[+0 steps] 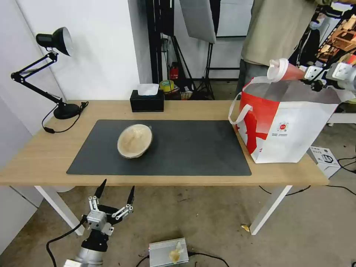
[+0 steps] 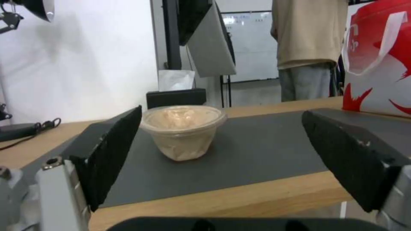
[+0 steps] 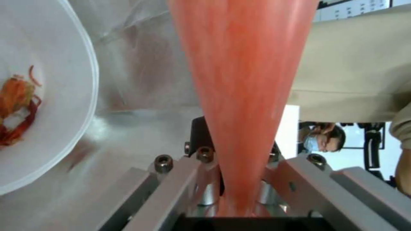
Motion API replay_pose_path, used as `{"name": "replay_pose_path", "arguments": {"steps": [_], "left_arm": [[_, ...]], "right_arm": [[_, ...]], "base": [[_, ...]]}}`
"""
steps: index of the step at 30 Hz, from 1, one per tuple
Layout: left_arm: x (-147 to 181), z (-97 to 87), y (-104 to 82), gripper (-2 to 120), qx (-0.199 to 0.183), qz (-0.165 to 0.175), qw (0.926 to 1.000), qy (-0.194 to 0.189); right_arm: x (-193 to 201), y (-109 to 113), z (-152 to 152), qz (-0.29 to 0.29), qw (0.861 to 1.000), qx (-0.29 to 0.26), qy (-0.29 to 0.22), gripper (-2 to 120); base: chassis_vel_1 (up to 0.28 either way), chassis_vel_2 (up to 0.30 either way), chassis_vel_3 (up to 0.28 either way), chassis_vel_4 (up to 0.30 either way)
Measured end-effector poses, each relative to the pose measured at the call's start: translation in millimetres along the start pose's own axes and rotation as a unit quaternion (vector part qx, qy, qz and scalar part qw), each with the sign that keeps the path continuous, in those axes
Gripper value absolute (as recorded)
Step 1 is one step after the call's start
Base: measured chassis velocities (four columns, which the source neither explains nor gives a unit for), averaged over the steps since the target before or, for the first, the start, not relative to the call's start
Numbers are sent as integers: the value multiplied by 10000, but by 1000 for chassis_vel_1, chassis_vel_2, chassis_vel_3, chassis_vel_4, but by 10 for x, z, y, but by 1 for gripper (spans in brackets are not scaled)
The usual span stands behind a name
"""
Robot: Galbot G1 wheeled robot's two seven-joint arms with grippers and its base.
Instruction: Pick up the trash from the table and place it into the takeout bag.
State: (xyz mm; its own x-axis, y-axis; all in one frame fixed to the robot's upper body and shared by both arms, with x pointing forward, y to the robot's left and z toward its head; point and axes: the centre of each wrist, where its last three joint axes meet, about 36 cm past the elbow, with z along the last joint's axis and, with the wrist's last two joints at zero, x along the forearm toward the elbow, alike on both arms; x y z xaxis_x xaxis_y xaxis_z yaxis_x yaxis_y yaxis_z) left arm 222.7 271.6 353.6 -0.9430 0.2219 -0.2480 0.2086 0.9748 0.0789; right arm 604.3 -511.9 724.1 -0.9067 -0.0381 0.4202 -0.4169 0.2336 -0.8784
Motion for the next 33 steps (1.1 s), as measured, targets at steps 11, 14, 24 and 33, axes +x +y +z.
{"name": "replay_pose_path", "arguments": {"steps": [11, 14, 24, 33], "left_arm": [[14, -4, -11, 100, 5, -7, 10000, 9], [18, -4, -12, 100, 3, -7, 10000, 14], [18, -9, -8, 100, -5, -7, 10000, 7], [16, -11, -11, 100, -6, 9, 10000, 2]], "right_arm": [[-97, 143, 47, -100, 9999, -44, 42, 19], [-109, 152, 52, -79, 9999, -55, 50, 28], [-122, 164, 60, -42, 10000, -54, 68, 65], [-121, 160, 58, -19, 9999, -63, 78, 96]], "base": [[0, 0, 0, 0], [0, 0, 0, 0], [0, 0, 0, 0], [0, 0, 0, 0]]}}
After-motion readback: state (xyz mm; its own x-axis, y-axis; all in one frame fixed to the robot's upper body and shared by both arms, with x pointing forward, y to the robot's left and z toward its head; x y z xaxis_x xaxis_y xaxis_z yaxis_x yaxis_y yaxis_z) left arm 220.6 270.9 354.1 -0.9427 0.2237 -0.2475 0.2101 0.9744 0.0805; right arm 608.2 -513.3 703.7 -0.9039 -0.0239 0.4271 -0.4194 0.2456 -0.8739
